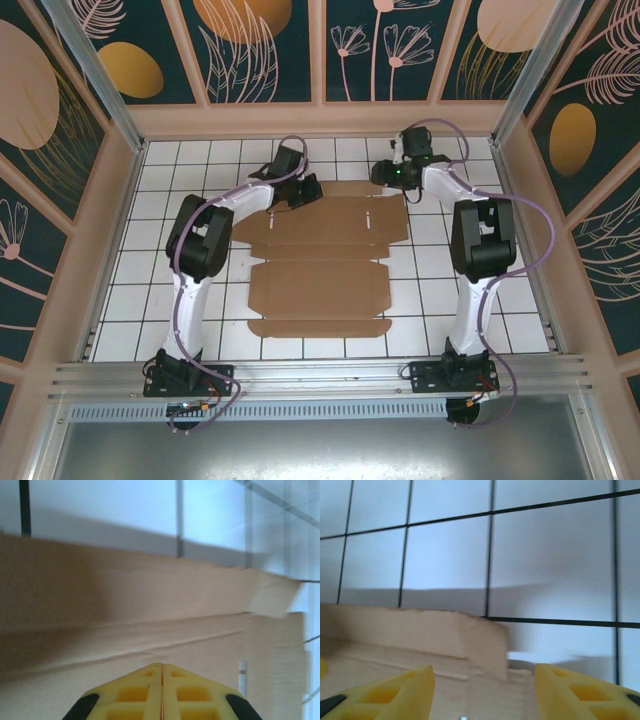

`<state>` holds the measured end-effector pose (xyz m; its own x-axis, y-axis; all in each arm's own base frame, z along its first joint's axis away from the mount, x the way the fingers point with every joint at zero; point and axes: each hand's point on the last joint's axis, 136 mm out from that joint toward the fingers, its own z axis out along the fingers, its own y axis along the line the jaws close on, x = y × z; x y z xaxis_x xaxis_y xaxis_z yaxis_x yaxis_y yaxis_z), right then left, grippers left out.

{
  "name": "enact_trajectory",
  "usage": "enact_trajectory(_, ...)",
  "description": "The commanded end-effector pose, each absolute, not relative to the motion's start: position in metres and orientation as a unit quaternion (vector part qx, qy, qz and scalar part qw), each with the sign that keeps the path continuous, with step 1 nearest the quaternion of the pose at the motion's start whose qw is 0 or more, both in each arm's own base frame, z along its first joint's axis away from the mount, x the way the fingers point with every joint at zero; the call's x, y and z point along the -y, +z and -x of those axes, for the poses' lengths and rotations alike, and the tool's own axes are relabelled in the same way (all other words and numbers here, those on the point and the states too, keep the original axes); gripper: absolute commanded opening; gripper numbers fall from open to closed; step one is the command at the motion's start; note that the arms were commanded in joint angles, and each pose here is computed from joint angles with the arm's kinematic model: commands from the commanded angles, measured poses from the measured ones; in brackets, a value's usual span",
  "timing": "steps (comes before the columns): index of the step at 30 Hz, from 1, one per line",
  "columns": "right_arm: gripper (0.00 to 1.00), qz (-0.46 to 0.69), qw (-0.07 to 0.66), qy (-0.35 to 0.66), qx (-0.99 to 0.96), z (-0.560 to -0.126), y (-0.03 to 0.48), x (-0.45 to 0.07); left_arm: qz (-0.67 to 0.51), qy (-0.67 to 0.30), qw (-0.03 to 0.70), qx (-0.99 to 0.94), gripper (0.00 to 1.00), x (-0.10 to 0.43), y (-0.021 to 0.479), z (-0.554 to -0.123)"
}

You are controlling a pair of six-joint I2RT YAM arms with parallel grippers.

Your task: Fold the paper box

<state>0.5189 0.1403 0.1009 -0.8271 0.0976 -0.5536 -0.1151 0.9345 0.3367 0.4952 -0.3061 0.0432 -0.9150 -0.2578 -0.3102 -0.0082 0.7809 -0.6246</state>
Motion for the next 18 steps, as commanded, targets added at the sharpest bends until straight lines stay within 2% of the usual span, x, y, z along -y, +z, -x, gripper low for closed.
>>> enact_trajectory(1, 0.56, 0.003, 0.287, 0.2, -0.937, -0.528, 0.098, -0.144, 0.075, -0.327, 0.177, -0.925, 0.06, 0.312, 0.035, -0.493)
enact_trajectory(12, 0.55, -0.009, 0.238, 0.232, -0.943, -0.535, 0.054, -0.151, 0.085, -0.297, 0.156, -0.938, 0.03, 0.301, -0.009, -0.488)
enact_trajectory(18, 0.41, -0.008, 0.231, 0.246, -0.941, -0.534, 0.048, -0.159, 0.089, -0.295, 0.154, -0.939, 0.02, 0.299, -0.012, -0.489)
